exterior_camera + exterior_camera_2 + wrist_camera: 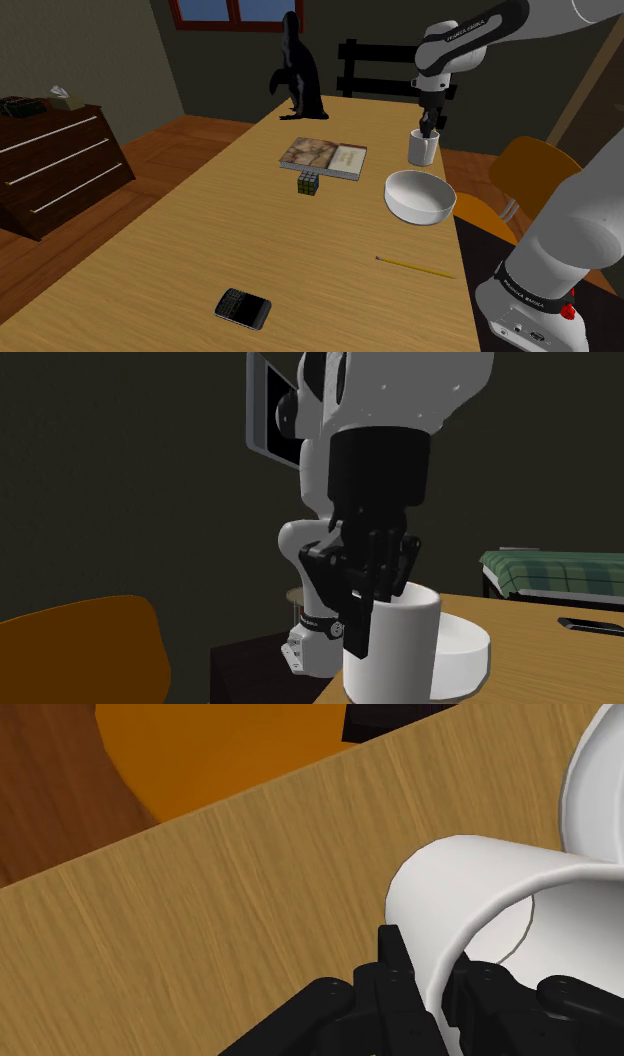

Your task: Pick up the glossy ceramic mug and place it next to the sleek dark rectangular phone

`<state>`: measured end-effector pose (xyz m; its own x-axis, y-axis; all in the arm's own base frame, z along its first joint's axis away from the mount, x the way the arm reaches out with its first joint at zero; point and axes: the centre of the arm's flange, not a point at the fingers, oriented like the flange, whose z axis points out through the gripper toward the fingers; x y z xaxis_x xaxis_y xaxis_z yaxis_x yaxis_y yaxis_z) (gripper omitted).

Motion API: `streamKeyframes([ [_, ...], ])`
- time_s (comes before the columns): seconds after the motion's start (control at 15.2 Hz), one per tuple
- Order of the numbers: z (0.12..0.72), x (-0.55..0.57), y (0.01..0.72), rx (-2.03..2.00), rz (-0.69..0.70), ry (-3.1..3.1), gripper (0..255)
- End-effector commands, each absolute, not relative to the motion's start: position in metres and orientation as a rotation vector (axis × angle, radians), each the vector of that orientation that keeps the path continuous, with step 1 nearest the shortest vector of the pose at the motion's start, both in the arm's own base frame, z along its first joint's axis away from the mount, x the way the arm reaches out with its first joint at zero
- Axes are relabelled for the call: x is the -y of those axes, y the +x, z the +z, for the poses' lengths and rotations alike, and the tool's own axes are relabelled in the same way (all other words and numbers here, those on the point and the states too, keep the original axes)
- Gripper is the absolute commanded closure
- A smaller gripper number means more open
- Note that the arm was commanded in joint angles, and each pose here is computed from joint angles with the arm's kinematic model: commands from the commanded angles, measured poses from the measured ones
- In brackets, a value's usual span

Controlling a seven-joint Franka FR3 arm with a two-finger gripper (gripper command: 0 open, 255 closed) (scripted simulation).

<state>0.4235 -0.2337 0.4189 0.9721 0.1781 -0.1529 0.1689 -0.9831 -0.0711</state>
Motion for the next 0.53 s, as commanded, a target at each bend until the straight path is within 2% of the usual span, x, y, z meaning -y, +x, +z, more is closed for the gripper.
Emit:
streamKeyframes([
  [0.0, 0.431, 0.233, 0.424, 0.270, 0.246, -3.062, 255],
  [0.46, 0.468, 0.233, 0.424, 0.270, 0.246, -3.062, 255],
])
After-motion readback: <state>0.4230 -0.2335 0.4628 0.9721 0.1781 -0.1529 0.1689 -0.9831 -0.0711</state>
